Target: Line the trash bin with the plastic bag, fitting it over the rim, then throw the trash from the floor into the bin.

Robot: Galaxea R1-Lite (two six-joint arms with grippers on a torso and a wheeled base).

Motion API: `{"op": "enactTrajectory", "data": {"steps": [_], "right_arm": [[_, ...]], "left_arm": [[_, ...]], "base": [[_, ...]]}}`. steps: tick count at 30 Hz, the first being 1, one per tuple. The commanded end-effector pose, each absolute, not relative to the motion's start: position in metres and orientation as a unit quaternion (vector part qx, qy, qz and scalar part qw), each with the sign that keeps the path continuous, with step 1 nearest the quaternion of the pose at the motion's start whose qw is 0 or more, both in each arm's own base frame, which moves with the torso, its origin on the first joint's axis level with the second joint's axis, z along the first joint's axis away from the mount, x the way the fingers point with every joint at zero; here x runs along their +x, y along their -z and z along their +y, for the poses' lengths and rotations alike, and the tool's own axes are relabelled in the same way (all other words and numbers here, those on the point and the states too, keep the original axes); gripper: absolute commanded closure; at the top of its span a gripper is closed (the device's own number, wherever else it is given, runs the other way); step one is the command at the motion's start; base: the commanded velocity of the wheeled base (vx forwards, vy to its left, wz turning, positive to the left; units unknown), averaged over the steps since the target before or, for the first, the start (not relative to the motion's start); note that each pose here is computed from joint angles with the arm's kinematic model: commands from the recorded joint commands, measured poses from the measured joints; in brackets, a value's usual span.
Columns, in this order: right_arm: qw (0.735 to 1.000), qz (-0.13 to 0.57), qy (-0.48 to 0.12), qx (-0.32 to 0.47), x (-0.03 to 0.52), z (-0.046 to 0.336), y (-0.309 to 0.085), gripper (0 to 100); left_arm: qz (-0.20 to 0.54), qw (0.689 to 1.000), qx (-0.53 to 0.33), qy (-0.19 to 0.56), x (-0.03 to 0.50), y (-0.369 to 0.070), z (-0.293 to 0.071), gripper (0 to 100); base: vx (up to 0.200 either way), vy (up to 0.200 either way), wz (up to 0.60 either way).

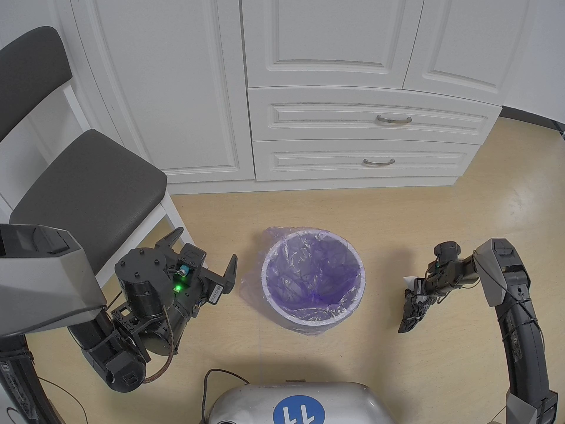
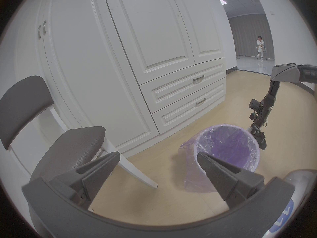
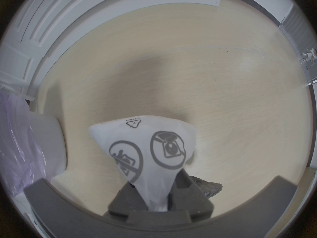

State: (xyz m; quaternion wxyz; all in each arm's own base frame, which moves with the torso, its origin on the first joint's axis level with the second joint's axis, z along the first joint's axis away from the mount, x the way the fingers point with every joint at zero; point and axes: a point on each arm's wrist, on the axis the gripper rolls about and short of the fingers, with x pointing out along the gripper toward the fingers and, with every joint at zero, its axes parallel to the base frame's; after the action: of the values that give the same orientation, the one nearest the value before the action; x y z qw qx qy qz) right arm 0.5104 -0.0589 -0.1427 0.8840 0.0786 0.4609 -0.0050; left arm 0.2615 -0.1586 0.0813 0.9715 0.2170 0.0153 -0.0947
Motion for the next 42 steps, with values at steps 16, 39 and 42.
{"op": "enactTrajectory", "data": {"steps": [16, 39, 42], "right_arm": [[0.979, 0.12, 0.001, 0.163, 0.529, -0.038, 0.027, 100], [0.966, -0.17, -0.116, -0.156, 0.39, 0.101, -0.124, 100], [0.962, -0.182, -0.136, -0.149, 0.375, 0.116, -0.137, 100]], "left_arm": [[-0.05, 0.976, 0.201, 0.062, 0.254, -0.128, -0.14, 0], [-0.176, 0.968, 0.171, 0.046, 0.199, -0.203, -0.115, 0], [-0.203, 0.964, 0.172, 0.03, 0.182, -0.217, -0.101, 0]], "base": [[0.0, 0.0, 0.0], [0.0, 0.0, 0.0], [0.0, 0.0, 0.0]]}}
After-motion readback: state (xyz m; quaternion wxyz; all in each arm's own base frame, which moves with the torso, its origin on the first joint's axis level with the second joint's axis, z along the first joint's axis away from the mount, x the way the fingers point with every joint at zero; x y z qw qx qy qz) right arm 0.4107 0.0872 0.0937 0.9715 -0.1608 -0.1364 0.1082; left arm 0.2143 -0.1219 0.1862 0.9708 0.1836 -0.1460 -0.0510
